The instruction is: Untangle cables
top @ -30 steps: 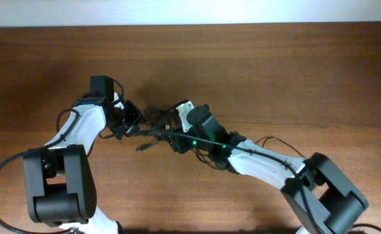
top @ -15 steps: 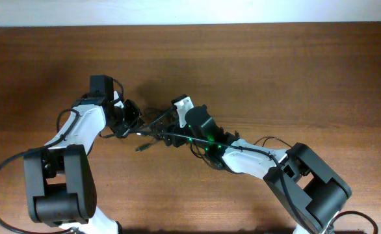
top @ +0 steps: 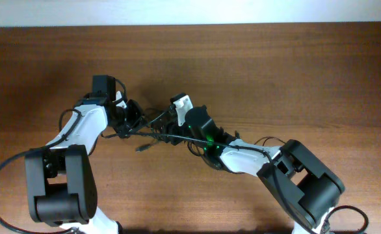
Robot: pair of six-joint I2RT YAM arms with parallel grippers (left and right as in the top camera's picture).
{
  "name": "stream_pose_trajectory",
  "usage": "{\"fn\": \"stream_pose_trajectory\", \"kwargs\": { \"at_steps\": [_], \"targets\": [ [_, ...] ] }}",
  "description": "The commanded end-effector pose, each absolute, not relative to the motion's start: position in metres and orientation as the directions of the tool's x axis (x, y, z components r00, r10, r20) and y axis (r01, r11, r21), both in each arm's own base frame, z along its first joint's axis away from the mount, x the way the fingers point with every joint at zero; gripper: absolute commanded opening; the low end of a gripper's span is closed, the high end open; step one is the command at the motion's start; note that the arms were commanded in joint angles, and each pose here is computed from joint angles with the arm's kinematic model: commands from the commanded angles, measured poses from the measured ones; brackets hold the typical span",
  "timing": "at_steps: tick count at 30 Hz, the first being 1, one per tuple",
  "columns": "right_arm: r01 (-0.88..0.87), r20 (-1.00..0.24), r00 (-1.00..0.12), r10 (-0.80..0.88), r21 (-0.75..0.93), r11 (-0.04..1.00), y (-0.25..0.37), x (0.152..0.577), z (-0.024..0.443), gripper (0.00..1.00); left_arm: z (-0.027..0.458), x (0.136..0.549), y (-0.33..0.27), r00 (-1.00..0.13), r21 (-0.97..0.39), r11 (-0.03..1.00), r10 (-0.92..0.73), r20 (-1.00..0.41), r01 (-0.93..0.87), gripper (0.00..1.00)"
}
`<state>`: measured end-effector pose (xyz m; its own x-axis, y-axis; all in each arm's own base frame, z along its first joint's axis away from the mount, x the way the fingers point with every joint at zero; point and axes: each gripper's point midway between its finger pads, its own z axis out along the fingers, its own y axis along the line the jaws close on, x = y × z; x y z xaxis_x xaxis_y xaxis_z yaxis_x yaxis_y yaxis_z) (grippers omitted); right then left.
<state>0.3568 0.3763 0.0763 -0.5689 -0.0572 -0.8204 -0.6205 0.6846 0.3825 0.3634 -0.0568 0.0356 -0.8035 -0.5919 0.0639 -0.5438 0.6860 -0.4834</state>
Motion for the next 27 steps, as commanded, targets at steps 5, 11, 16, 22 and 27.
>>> {"fn": "stream_pose_trajectory", "kwargs": {
  "at_steps": [5, 11, 16, 22, 27],
  "targets": [
    [-0.645, -0.841, -0.539, -0.042, 0.380, 0.663, 0.391, 0.356, 0.071, 0.64, 0.038, 0.362, -0.062, -0.813, -0.499, 0.687, -0.579, 0.066, -0.529, 0.00],
    [-0.654, -0.841, -0.539, -0.050, 0.380, 0.654, 0.396, 0.350, 0.071, 0.54, 0.038, 0.362, -0.062, -0.813, -0.499, 0.687, -0.579, 0.066, -0.529, 0.00],
    [-0.639, -0.839, -0.541, -0.053, 0.369, 0.675, 0.394, 0.352, 0.064, 0.27, 0.038, 0.361, -0.062, -0.813, -0.498, 0.687, -0.578, 0.067, -0.529, 0.00],
    [-0.596, -0.829, -0.559, -0.037, 0.370, 0.713, 0.372, 0.370, 0.062, 0.04, 0.047, 0.360, -0.064, -0.859, -0.584, 0.675, -0.507, 0.077, -0.450, 0.00],
    [-0.551, -0.738, -0.675, -0.001, 0.503, 0.666, 0.348, 0.379, 0.056, 0.04, 0.071, 0.364, -0.057, -0.912, -0.741, 0.608, -0.411, 0.013, -0.285, 0.00]
  ]
}}
